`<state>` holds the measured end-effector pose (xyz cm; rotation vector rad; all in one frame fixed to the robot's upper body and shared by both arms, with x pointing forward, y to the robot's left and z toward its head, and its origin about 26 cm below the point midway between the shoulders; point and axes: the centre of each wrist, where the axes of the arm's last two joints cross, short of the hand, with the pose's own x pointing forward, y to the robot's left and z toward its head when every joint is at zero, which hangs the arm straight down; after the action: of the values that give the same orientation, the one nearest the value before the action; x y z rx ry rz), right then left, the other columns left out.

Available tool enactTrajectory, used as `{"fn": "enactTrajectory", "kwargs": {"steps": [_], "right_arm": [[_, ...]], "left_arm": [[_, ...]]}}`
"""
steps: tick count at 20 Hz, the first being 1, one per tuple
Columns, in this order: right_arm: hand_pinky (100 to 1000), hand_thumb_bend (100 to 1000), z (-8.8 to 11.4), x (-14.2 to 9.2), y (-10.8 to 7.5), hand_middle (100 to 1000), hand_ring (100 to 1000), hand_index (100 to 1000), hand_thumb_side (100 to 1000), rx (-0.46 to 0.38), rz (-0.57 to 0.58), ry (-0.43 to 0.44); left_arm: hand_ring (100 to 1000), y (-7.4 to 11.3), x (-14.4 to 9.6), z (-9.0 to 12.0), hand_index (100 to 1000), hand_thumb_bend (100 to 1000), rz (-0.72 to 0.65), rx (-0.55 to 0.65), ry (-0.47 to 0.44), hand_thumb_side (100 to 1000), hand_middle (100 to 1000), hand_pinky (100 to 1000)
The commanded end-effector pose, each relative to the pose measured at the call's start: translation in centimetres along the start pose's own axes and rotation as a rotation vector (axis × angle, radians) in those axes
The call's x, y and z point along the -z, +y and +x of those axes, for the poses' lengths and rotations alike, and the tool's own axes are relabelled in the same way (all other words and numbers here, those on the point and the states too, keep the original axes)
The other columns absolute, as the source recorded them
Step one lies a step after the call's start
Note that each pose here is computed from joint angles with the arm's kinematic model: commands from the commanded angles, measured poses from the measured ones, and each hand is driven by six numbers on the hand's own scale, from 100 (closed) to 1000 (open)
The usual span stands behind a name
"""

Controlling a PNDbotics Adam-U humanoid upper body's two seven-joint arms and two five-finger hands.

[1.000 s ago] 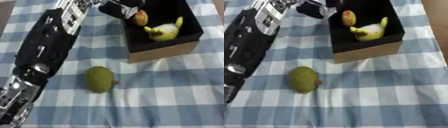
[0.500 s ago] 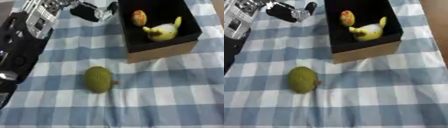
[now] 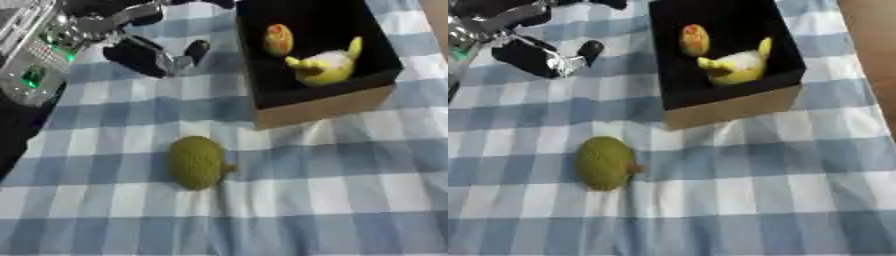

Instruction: Pick up objects on the table and place them in the box.

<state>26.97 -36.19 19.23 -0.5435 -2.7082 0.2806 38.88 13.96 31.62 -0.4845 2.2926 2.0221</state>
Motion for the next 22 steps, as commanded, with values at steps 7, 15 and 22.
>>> {"fn": "enactTrajectory", "kwargs": {"steps": [7, 15, 22], "right_arm": [[957, 100, 0.3, 0.4, -0.7, 426, 1000, 989, 470, -0.037, 0.010, -0.015], [957, 100, 0.3, 0.1, -0.9, 424, 1000, 989, 470, -0.053, 0.022, -0.002], [957, 100, 0.3, -0.1, -1.0, 423, 1000, 989, 470, -0.058, 0.030, 0.002]], "left_arm": [[835, 0.1, 0.3, 2.5, 892, 112, -0.095, -0.101, -0.043, 621, 769, 762], [835, -1.2, -0.2, 3.5, 881, 213, -0.187, -0.134, -0.026, 647, 766, 765], [841, -3.2, -1.2, 3.9, 861, 407, -0.216, -0.083, 0.006, 687, 750, 778]]}}
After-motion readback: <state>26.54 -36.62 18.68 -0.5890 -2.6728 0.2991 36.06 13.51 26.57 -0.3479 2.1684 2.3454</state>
